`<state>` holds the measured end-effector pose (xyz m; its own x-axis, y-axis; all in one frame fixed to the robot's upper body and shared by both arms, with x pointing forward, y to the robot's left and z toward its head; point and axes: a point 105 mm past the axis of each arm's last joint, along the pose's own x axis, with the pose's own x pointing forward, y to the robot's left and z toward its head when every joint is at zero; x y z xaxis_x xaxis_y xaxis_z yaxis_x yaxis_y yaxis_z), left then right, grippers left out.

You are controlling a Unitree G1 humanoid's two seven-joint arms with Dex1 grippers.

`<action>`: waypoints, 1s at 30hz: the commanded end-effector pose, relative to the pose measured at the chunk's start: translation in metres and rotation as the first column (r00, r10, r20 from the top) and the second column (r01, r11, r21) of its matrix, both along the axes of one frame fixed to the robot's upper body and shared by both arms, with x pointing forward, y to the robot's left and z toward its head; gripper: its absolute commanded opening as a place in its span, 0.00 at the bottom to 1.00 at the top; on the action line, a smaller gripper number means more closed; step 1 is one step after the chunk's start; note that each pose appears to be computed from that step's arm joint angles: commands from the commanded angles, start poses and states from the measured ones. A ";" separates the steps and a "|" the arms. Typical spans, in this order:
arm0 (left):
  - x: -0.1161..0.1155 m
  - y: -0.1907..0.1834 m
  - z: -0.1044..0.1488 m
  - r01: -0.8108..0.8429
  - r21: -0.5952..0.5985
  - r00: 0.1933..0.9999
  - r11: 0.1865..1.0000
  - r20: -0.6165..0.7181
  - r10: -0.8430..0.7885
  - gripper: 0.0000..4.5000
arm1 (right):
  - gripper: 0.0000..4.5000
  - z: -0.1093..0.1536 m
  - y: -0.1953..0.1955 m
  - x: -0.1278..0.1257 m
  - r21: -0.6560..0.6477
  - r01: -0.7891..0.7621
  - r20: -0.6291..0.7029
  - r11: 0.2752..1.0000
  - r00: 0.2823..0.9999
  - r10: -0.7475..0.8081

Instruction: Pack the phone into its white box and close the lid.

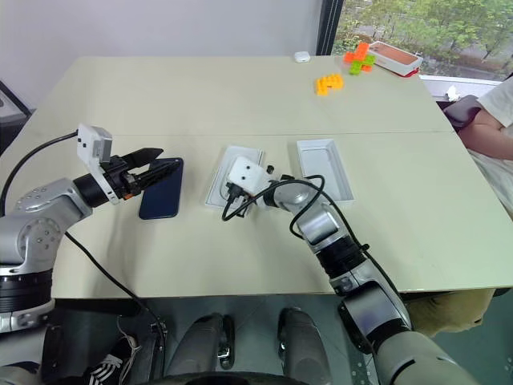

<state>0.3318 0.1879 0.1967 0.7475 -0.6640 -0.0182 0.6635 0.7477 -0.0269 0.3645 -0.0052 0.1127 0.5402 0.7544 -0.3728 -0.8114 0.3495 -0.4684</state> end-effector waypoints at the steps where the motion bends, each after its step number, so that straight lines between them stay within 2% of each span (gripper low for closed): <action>1: -0.001 -0.002 0.014 -0.008 0.019 0.998 1.000 0.066 0.007 0.78 | 0.01 0.000 -0.001 -0.005 -0.084 -0.057 0.040 0.995 0.997 0.061; 4: -0.001 -0.001 0.015 -0.017 0.025 0.997 1.000 0.071 0.015 0.78 | 0.01 -0.015 -0.013 -0.013 -0.197 -0.118 0.012 0.973 0.992 0.123; 7: 0.001 0.000 0.016 -0.028 0.031 0.997 0.999 0.075 0.025 0.78 | 0.01 -0.019 -0.023 -0.019 -0.235 -0.162 -0.018 0.958 0.987 0.162; 12: 0.004 0.002 0.017 -0.053 0.037 0.995 0.998 0.087 0.050 0.78 | 0.01 -0.010 -0.023 -0.030 -0.217 -0.243 -0.036 0.946 0.970 0.241; 18: 0.005 0.003 0.016 -0.069 0.046 0.994 0.997 0.088 0.065 0.78 | 0.01 -0.002 -0.029 -0.030 -0.186 -0.273 -0.044 0.944 0.962 0.270; 22: 0.006 0.005 0.016 -0.080 0.046 0.993 0.996 0.090 0.076 0.78 | 0.01 0.004 -0.035 -0.015 -0.213 -0.218 0.011 0.952 0.974 0.225; 27: 0.009 0.006 0.015 -0.091 0.046 0.992 0.995 0.089 0.087 0.78 | 0.01 0.024 -0.033 0.007 -0.175 -0.137 0.131 0.975 0.978 0.161; 30: 0.010 0.008 0.014 -0.095 0.047 0.992 0.994 0.086 0.090 0.78 | 0.01 0.020 -0.033 0.008 -0.179 -0.140 0.130 0.974 0.978 0.164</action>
